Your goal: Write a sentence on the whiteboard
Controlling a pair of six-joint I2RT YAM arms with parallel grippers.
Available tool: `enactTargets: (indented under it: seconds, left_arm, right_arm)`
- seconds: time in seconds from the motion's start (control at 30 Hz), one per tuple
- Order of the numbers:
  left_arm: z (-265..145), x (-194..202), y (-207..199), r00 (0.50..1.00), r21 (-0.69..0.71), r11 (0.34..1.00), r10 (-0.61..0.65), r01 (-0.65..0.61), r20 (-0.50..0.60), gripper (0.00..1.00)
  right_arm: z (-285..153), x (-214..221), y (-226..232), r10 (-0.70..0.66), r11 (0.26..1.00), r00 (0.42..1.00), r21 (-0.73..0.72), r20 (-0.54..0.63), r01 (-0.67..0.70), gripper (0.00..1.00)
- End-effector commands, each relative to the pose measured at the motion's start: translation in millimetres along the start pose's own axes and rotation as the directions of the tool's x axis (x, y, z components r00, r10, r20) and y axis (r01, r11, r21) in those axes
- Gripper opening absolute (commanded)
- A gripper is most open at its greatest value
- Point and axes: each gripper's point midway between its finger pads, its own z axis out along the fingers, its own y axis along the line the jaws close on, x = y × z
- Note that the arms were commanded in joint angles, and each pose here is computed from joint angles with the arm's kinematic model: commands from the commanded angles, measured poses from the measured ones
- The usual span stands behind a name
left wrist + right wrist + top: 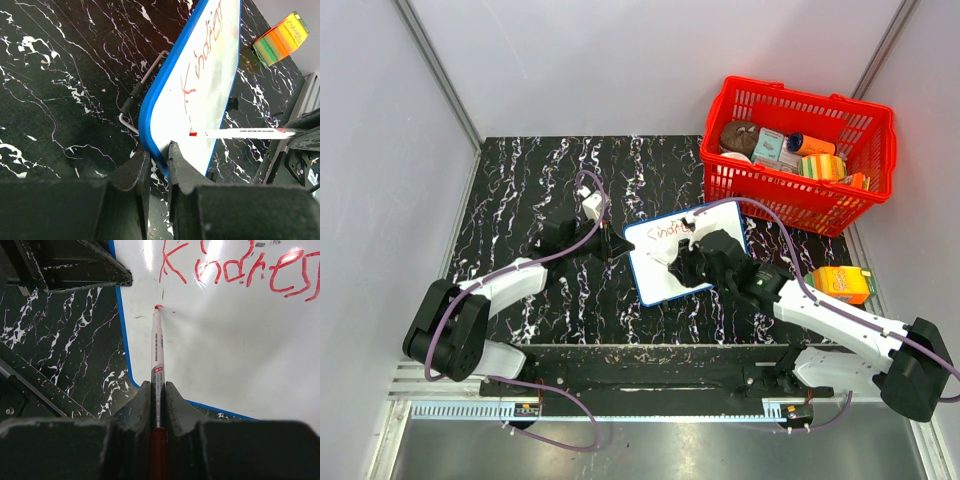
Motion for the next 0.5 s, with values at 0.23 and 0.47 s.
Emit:
enactTargets:
  seconds: [0.23, 0.47]
  left_arm:
    - [1, -5, 39, 0.990, -0.170, 0.975, 0.144, -0.142, 0.000, 0.00]
    - [2, -5, 38, 0.989, -0.168, 0.975, 0.145, -0.143, -0.001, 0.00]
  right_arm:
    - [-8, 5, 0, -0.007, 1.000, 1.000, -0.003, -0.005, 0.007, 0.00]
    - [-10, 11, -1, -0.009, 1.000, 1.000, -0.002, -0.018, 0.009, 0.00]
